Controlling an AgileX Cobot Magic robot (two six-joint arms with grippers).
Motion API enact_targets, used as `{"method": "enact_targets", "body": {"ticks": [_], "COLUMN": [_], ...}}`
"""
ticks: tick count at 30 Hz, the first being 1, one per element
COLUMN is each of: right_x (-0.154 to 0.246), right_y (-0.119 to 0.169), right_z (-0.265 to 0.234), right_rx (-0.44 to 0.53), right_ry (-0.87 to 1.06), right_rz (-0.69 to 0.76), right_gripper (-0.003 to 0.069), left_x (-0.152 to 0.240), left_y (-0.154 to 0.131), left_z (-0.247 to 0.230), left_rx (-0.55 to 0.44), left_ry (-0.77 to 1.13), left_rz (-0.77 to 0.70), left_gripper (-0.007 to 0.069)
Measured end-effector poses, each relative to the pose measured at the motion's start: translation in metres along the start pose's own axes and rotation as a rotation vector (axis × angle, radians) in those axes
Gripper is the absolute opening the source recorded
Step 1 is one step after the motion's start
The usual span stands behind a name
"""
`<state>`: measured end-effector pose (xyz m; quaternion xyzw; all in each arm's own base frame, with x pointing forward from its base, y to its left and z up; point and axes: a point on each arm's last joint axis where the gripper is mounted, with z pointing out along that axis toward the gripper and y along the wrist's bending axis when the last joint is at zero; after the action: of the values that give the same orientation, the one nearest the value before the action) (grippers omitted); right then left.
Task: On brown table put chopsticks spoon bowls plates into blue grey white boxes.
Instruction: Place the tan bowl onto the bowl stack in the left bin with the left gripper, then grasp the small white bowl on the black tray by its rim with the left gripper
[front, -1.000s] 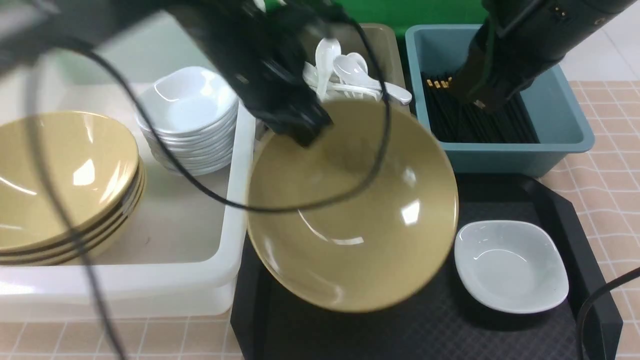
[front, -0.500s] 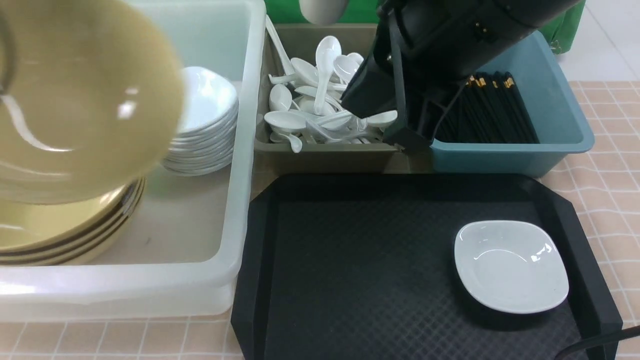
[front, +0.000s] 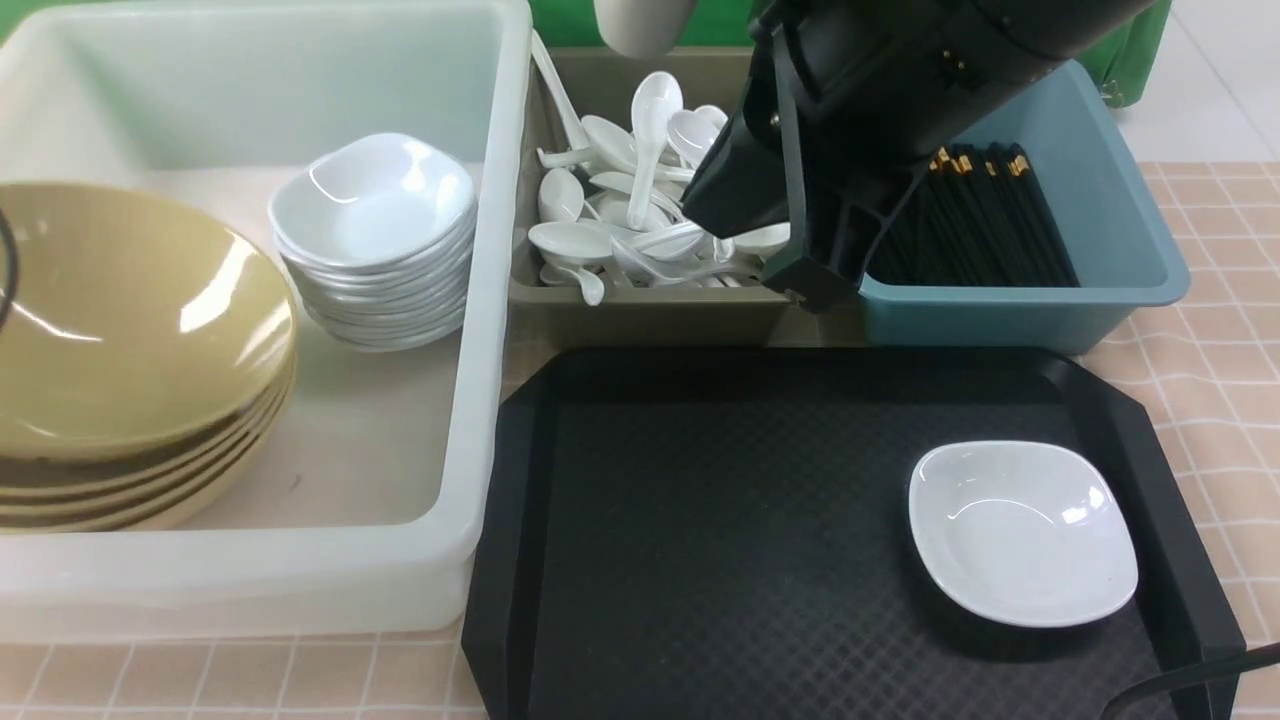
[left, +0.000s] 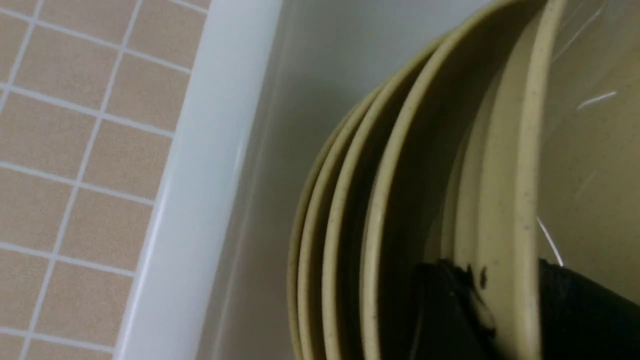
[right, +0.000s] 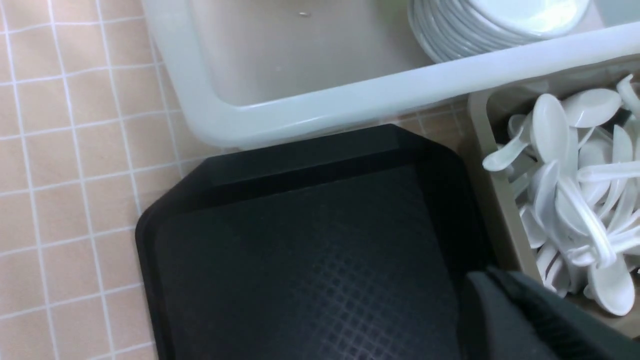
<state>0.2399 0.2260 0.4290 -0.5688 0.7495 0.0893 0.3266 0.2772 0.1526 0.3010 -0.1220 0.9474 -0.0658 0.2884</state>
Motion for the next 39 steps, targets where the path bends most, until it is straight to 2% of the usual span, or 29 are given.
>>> {"method": "enact_targets", "body": {"ticks": [5, 8, 9, 11, 13, 17, 19, 20, 21, 22, 24, 28, 33, 34, 36, 39], "right_x": [0.003, 0.006, 0.007, 0.010, 0.012, 0.019, 0.026, 0.027, 0.035, 0.035, 0.047, 0.065, 0.096, 0.097, 0.116, 0.136], "right_y": [-0.005, -0.009, -0.012, -0.016, -0.020, -0.031, -0.040, -0.041, -0.048, -0.048, -0.057, -0.058, -0.032, -0.031, -0.019, -0.004], "right_z": [-0.001, -0.001, -0.002, -0.002, -0.003, -0.005, -0.006, -0.006, -0.009, -0.009, -0.011, -0.010, -0.017, -0.018, -0.025, -0.034], "right_rx": [0.012, 0.020, 0.026, 0.036, 0.044, 0.084, 0.137, 0.142, 0.178, 0.180, 0.220, 0.244, 0.243, 0.245, 0.283, 0.314], "right_ry": [0.005, 0.009, 0.012, 0.016, 0.020, 0.041, 0.075, 0.079, 0.121, 0.121, 0.176, 0.224, 0.290, 0.293, 0.332, 0.362], "right_rz": [0.014, 0.025, 0.032, 0.043, 0.055, 0.107, 0.171, 0.171, 0.231, 0.239, 0.325, 0.426, 0.498, 0.501, 0.536, 0.567], "right_gripper": [0.0037, 0.0038, 0.0039, 0.0040, 0.0041, 0.0043, 0.0045, 0.0045, 0.0046, 0.0046, 0.0048, 0.0048, 0.0048, 0.0048, 0.0048, 0.0048], "left_x": [-0.001, -0.005, -0.011, -0.020, -0.028, -0.034, -0.035, -0.035, -0.033, -0.033, -0.026, -0.004, 0.047, 0.049, 0.077, 0.105], "left_y": [-0.003, -0.004, -0.004, -0.006, -0.015, -0.050, -0.087, -0.090, -0.126, -0.126, -0.184, -0.271, -0.368, -0.372, -0.407, -0.432], "left_z": [0.002, -0.007, -0.020, -0.044, -0.065, -0.097, -0.100, -0.099, -0.092, -0.091, -0.071, -0.025, 0.035, 0.037, 0.062, 0.086], "left_rx": [-0.071, -0.110, -0.162, -0.210, -0.205, -0.122, -0.004, 0.002, 0.108, 0.110, 0.251, 0.419, 0.552, 0.556, 0.592, 0.612], "left_ry": [0.039, 0.042, 0.023, -0.010, -0.050, -0.094, -0.095, -0.092, -0.066, -0.064, -0.013, 0.044, 0.168, 0.172, 0.240, 0.296], "left_rz": [0.074, 0.063, 0.053, 0.017, -0.022, -0.006, 0.081, 0.093, 0.200, 0.201, 0.370, 0.592, 0.823, 0.831, 0.908, 0.960], "left_gripper": [0.0430, 0.0498, 0.0529, 0.0551, 0.0549, 0.0537, 0.0501, 0.0497, 0.0462, 0.0462, 0.0413, 0.0382, 0.0385, 0.0386, 0.0400, 0.0438]}}
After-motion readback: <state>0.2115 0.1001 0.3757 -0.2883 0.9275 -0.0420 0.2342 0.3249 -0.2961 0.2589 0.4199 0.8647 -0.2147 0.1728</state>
